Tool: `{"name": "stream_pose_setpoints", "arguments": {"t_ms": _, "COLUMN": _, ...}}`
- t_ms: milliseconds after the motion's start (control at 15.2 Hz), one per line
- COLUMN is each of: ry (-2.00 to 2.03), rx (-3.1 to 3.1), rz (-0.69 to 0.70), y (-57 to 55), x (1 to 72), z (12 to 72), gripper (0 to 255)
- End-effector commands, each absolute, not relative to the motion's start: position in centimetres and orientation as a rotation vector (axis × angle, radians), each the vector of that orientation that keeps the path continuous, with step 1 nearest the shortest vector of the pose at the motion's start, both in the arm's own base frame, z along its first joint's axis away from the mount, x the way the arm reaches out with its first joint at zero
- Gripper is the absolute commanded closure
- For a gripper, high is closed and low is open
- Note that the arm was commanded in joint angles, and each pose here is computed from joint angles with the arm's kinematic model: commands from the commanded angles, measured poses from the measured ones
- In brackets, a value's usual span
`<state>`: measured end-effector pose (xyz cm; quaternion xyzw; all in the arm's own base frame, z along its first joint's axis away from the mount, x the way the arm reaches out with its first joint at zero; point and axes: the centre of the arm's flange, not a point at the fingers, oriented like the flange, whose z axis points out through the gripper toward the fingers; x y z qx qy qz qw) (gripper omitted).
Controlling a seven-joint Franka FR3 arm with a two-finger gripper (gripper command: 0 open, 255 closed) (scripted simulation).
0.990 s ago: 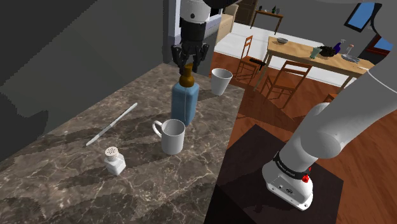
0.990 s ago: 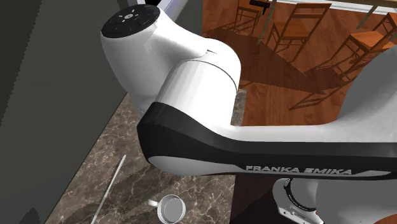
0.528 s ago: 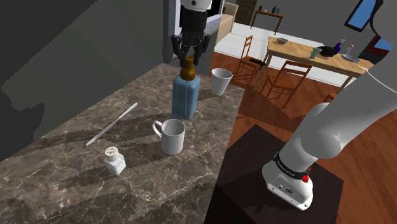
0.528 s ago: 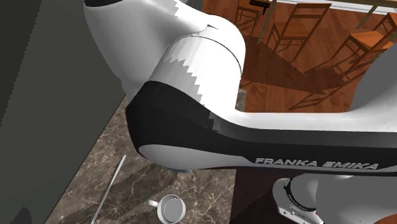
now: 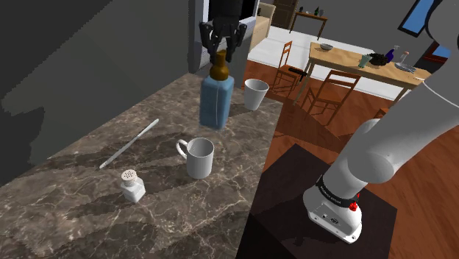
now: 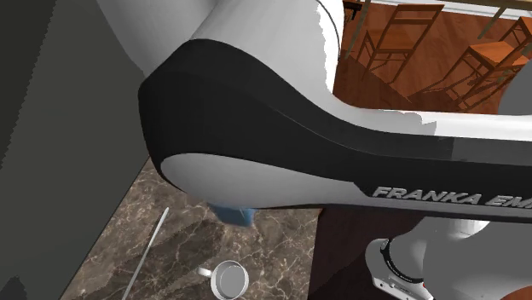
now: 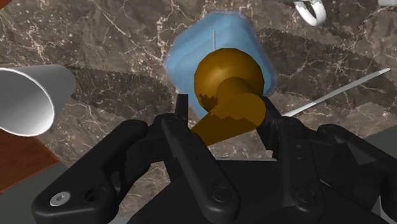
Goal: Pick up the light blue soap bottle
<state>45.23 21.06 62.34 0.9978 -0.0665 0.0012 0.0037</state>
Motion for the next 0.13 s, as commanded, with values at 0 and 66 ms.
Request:
{"name": "stream_pose_setpoints", "arguments": {"t_ms": 0, "ry": -0.209, "rx": 3.127, "rz": 0.004, "y": 21.08, "x": 45.29, "z": 62.97, "gripper": 255}}
{"name": "stream_pose_setpoints", "arguments": {"t_ms": 66, "ry": -0.209, "rx": 3.127, "rz": 0.004, "y": 21.09, "x": 45.30, "z": 62.97, "gripper": 255}}
